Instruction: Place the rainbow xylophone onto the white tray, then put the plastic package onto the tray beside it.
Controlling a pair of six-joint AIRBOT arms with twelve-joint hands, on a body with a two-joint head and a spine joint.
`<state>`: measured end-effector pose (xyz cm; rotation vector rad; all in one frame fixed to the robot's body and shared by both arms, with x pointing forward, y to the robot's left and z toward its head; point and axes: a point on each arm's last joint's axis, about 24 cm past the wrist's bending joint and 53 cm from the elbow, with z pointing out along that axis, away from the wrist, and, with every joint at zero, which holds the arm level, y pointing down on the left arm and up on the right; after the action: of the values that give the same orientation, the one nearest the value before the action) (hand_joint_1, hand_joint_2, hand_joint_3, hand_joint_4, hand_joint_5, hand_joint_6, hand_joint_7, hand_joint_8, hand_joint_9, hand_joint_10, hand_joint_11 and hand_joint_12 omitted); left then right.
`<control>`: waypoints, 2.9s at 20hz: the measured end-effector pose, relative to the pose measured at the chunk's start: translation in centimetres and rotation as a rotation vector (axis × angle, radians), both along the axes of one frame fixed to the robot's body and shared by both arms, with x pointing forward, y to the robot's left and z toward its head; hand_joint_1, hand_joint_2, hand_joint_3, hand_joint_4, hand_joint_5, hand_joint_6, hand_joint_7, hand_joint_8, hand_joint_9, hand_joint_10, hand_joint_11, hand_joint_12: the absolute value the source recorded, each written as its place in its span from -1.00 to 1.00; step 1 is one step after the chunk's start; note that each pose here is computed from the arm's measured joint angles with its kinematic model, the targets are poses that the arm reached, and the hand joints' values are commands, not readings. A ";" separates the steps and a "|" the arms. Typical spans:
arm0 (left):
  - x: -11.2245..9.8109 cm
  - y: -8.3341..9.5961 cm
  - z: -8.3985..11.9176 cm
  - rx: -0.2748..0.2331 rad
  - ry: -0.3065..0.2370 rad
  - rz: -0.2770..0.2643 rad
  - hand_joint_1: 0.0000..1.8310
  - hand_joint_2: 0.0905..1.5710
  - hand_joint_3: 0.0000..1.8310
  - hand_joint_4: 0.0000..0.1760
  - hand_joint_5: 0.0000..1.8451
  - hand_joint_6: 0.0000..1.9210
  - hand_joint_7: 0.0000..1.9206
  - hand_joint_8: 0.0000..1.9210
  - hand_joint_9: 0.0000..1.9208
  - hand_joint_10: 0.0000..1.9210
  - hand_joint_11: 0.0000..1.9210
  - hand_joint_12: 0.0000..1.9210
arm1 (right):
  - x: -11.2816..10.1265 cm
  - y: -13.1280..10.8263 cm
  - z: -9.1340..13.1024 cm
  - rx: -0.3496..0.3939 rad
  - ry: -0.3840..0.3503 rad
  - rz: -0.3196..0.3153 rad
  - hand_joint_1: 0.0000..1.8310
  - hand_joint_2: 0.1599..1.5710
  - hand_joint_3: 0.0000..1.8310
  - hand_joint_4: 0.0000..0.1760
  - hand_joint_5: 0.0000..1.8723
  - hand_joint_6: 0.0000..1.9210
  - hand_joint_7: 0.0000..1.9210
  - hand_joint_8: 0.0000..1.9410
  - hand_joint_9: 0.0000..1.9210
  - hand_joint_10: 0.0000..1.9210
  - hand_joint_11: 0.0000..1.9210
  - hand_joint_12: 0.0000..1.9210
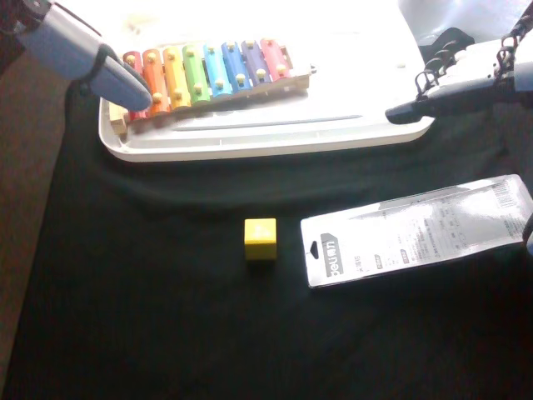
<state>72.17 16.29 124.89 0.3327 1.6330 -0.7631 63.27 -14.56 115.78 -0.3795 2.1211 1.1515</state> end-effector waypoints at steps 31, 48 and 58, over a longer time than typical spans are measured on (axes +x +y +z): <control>-1.1 0.9 -2.6 0.021 0.056 0.014 -0.05 -0.18 -1.00 -0.45 -1.00 -1.00 -0.98 -1.00 -0.99 -1.00 -1.00 -1.00 | -0.1 -1.3 -6.0 -0.129 0.070 -0.054 -0.32 -0.49 -1.00 -1.00 -0.84 -1.00 -0.80 -1.00 -0.74 -1.00 -0.69 -0.80; -1.3 0.6 -3.8 0.024 0.076 0.008 -0.08 -0.19 -1.00 -0.38 -1.00 -1.00 -1.00 -1.00 -0.99 -1.00 -1.00 -1.00 | 1.3 -2.4 -7.1 -0.156 0.067 -0.108 -0.27 -0.42 -1.00 -1.00 -0.85 -1.00 -0.81 -0.99 -0.76 -0.99 -0.65 -0.90; -1.3 0.4 -4.0 0.019 0.080 0.006 -0.03 -0.20 -1.00 -0.38 -1.00 -1.00 -1.00 -1.00 -1.00 -1.00 -1.00 -1.00 | 1.0 -2.4 -8.4 -0.200 0.066 -0.090 -0.34 -0.40 -0.99 -1.00 -0.84 -0.99 -0.79 -0.99 -0.76 -1.00 -0.67 -0.92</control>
<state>70.82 16.73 120.88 0.3147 1.7165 -0.7650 64.24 -16.93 107.41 -0.3366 2.2950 0.9158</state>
